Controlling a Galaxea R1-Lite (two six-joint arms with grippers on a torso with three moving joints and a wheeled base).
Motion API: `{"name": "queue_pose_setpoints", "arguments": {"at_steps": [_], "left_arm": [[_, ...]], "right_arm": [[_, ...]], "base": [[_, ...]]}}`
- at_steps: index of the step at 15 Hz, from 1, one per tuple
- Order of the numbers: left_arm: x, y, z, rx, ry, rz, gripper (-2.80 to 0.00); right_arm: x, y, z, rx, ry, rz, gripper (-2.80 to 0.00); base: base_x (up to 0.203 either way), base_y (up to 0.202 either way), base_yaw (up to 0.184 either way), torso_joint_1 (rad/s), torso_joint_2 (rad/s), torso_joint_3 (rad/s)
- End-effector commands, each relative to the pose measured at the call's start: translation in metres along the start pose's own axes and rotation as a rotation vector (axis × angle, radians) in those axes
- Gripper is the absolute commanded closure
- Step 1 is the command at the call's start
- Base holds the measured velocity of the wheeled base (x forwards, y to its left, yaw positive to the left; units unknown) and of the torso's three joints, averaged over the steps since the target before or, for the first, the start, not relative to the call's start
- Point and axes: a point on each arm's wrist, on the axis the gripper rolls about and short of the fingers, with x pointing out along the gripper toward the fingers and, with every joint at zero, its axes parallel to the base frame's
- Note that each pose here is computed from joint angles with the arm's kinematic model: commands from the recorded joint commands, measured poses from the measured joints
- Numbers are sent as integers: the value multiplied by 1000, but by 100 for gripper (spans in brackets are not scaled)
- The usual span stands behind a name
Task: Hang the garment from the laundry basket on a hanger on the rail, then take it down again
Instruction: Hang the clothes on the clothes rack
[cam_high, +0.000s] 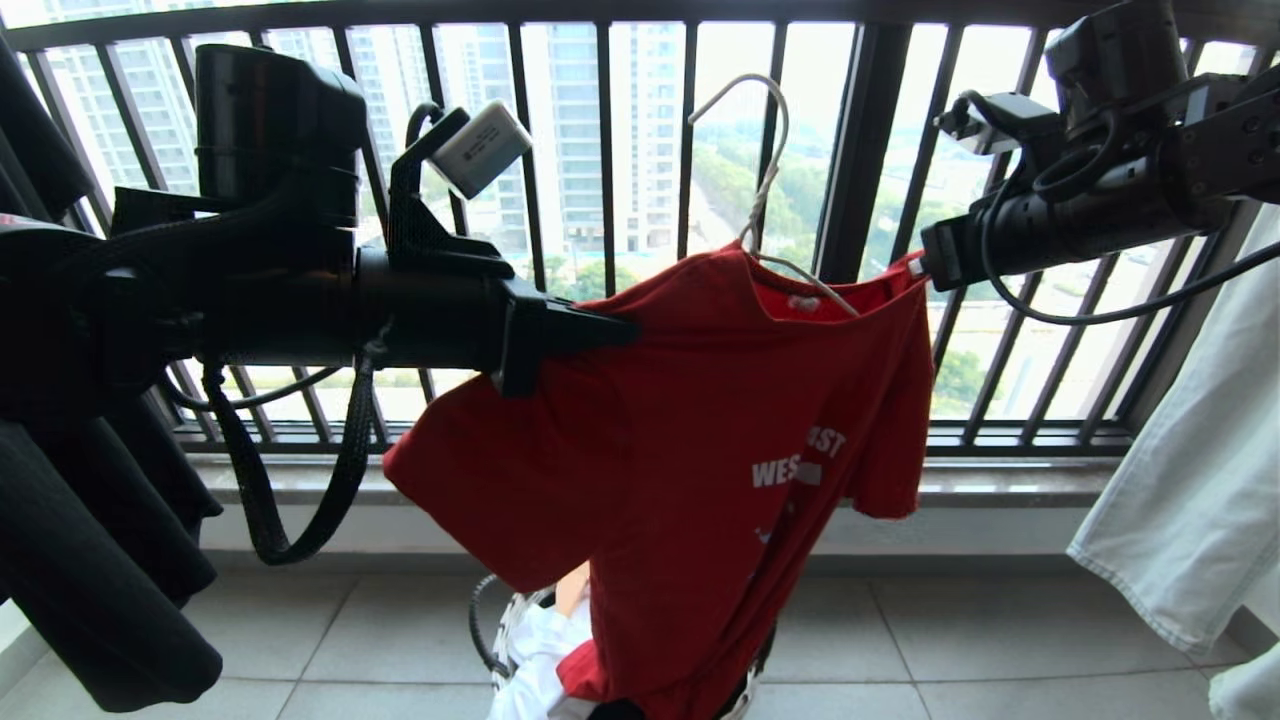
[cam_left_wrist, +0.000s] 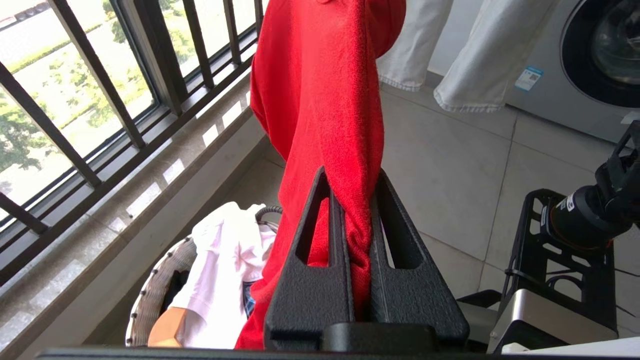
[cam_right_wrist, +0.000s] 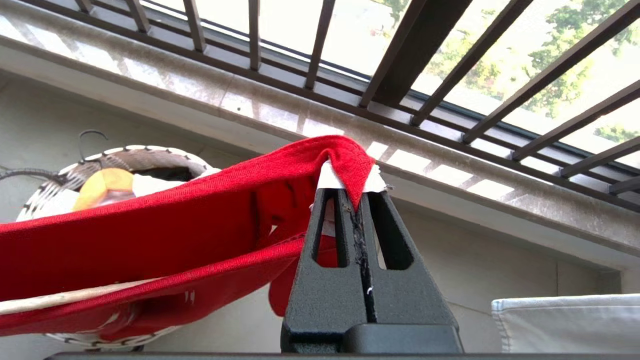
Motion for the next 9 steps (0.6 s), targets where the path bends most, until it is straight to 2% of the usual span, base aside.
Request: {"name": "queue_pose_setpoints", "arguments": {"at_steps": [1,5,9], "left_arm": [[2,-4,-1,1,4,-18,0],[13,0,-7,-10,22,-27,0],[14,0,-7,-12,26,-26,0]], "right_arm": [[0,-1,0,-11,3,-2,0],[-2,15,1,-37,-3,39,0],[-18,40,8,-70,-40,104,0]], "base": [[0,0,0,0,0,0],[0,0,0,0,0,0],[0,0,0,0,0,0]]}}
